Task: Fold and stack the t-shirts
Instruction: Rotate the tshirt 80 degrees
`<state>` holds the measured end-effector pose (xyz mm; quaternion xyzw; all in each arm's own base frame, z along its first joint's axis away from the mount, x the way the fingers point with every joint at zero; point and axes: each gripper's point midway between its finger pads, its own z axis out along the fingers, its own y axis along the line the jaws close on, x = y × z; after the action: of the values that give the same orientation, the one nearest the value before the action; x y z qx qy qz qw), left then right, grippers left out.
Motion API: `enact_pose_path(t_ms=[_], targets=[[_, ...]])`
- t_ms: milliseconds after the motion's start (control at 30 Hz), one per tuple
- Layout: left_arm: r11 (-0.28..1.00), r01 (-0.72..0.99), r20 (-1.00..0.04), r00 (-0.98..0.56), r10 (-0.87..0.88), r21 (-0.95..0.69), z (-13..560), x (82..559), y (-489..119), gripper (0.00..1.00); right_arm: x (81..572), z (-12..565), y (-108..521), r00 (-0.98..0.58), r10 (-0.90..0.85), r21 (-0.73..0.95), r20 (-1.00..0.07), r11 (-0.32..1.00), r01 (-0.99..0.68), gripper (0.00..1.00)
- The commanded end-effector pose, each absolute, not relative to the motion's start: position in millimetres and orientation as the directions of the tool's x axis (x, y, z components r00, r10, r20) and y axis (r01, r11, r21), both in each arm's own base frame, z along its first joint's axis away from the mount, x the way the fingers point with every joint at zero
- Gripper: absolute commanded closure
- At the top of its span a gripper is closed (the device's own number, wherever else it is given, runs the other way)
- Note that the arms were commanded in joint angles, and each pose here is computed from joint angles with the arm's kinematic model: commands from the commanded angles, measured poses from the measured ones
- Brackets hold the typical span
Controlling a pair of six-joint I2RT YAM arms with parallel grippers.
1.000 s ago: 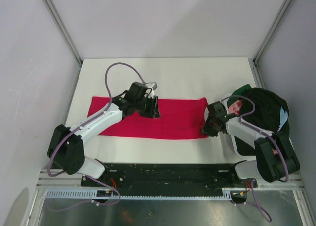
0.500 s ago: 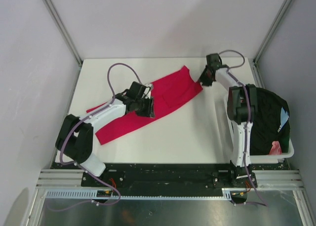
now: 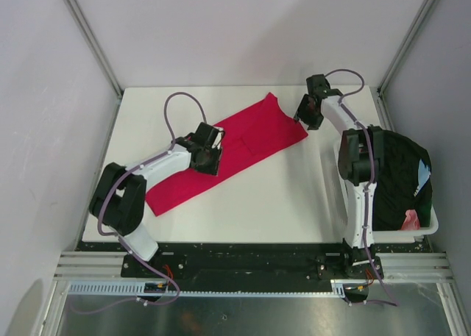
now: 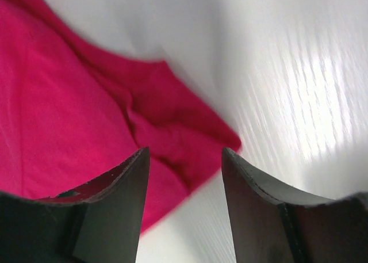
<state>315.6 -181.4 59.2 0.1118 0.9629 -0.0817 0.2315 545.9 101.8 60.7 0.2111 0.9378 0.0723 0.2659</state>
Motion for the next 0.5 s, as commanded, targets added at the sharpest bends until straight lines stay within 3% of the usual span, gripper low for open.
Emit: enact_pose_path(t_ms=[0,233,467], targets=[[0.970,0.243,-0.473,-0.851,0.226,0.027,62,328,-159,0.59,521,117,103,-0.721,0.440,0.303,-0.535,0.897,0.322,0.42],[0.973,0.209,-0.441,-0.867,0.231,0.098,53,329,-142,0.59,473,89,130,-0.773,0.422,0.326,-0.473,0.899,0.292,0.43],[0.977,0.198,-0.437,-0.873,0.214,0.083,54,324,-140,0.59,470,55,144,-0.808,0.418,0.336,-0.416,0.896,0.290,0.44]])
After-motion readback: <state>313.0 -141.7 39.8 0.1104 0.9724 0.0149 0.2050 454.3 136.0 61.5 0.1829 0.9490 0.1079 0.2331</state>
